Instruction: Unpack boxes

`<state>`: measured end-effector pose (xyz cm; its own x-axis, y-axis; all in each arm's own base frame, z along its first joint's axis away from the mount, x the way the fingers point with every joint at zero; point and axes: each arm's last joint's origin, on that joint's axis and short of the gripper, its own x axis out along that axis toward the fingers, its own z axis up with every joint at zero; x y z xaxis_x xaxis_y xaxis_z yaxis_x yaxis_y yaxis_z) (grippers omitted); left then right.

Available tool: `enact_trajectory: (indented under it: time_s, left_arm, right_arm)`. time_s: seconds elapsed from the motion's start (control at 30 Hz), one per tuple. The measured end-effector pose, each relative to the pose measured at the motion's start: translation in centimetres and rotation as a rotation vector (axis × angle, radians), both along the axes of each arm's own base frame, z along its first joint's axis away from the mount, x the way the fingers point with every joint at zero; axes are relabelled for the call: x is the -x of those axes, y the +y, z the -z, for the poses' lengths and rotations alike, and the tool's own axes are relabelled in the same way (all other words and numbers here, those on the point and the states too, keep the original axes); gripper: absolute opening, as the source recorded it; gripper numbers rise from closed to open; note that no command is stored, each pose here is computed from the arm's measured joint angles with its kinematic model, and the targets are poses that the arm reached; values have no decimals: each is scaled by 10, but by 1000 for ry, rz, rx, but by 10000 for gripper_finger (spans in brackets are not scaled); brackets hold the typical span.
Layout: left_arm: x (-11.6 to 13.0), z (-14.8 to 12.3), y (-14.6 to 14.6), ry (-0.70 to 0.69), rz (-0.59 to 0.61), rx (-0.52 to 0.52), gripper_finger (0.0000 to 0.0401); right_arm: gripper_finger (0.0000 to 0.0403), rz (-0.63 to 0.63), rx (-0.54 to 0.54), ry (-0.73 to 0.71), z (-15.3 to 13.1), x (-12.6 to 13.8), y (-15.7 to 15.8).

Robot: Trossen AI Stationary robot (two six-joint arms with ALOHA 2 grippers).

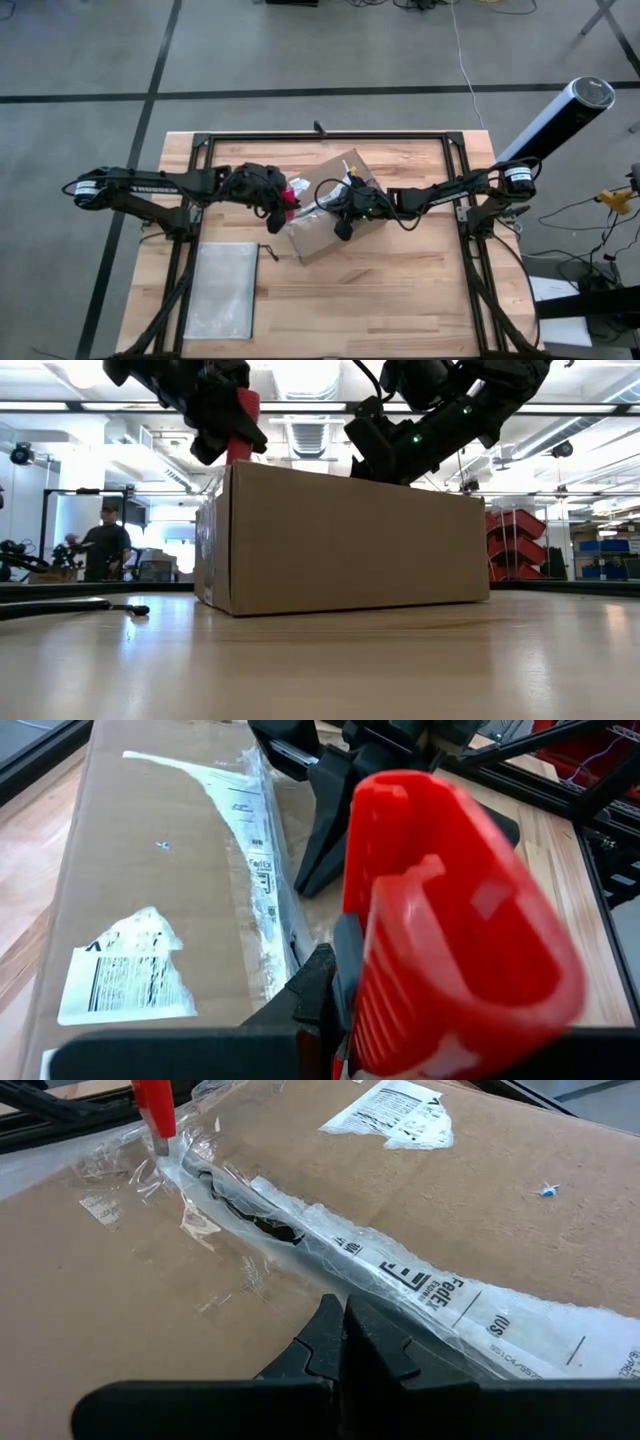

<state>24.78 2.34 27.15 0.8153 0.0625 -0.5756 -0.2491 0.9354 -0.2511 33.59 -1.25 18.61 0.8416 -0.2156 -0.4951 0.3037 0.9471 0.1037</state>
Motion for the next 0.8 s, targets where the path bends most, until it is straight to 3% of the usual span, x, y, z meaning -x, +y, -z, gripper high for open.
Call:
enact_trajectory:
  time_s: [0.8]
  left_arm:
    - [-2, 8, -1, -17, 0, 1, 32]
  right_arm:
    - [0, -15, -8, 4, 1, 0, 0]
